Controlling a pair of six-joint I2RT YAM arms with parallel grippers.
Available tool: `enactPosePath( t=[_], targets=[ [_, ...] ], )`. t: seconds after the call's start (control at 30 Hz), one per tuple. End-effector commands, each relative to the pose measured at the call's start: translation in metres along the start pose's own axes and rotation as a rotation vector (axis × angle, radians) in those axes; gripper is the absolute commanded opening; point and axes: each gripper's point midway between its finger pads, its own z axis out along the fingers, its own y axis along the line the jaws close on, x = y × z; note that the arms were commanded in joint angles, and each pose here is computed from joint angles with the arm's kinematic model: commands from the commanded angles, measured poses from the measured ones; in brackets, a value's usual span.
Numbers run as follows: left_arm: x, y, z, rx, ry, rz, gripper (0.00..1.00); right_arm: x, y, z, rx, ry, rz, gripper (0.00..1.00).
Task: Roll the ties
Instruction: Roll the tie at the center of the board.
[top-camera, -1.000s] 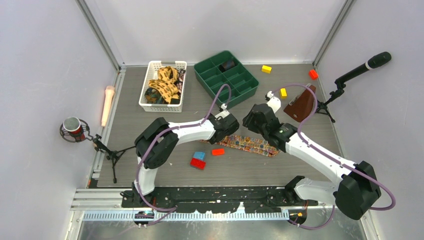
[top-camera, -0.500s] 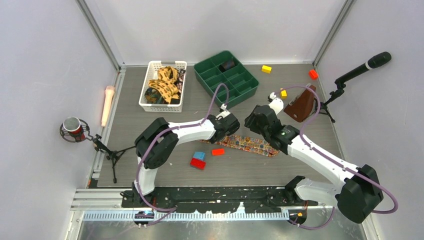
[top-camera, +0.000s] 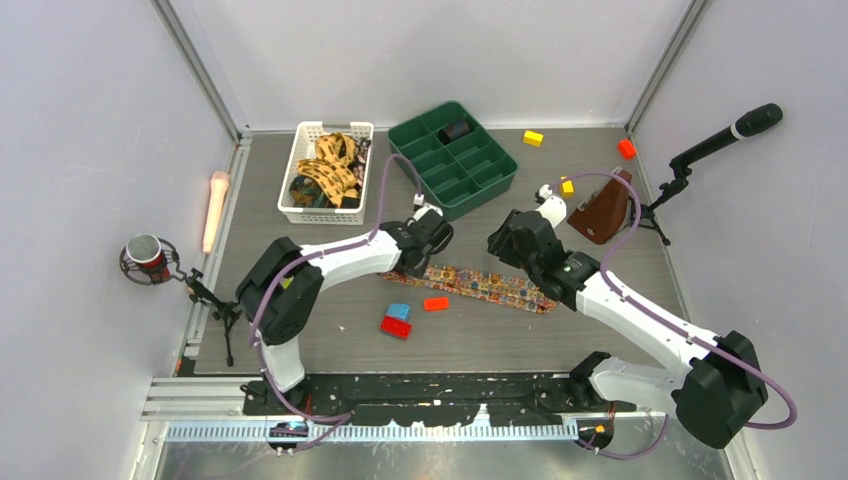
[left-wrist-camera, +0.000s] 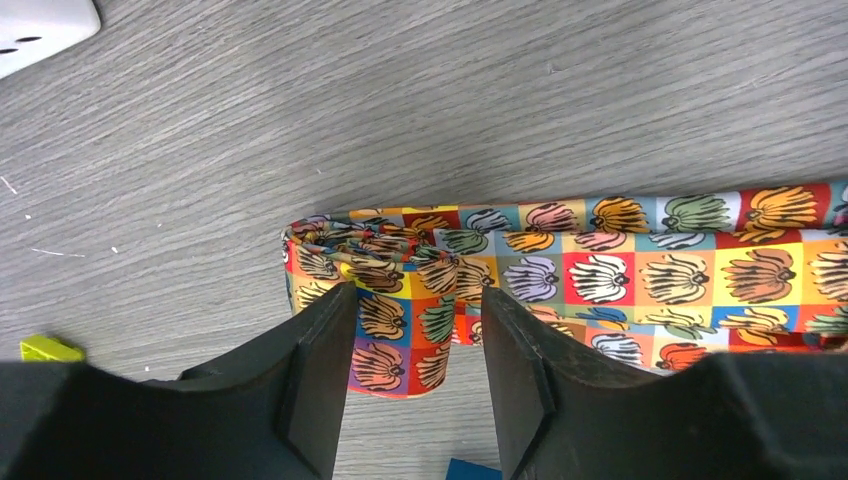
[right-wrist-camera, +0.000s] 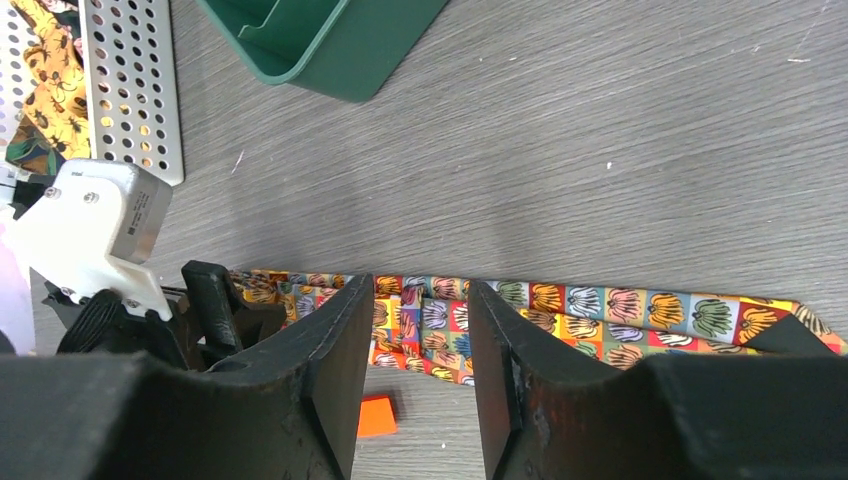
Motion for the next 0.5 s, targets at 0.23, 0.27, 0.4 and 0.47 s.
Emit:
enactPosePath(
  t=[0.23, 0.27, 0.4, 0.47],
  targets=[
    [-0.048, -0.001, -0.057, 0.253, -0.219, -0.178, 0.52, 0.000, 0.031, 0.009, -0.118, 0.021, 0.012, 0.46],
    [-0.051, 0.002, -0.060, 0.279, -0.240, -0.198, 0.52, 0.003, 0.036, 0.010, -0.138, 0.041, 0.016, 0.46],
    [-0.059, 0.026, -0.064, 0.368, -0.306, -0.332, 0.53, 0.023, 0.067, 0.015, -0.254, 0.151, 0.022, 0.45],
    [-0.058, 0.045, -0.057, 0.387, -0.307, -0.432, 0.53, 0.035, 0.086, 0.018, -0.321, 0.207, 0.022, 0.41]
  ],
)
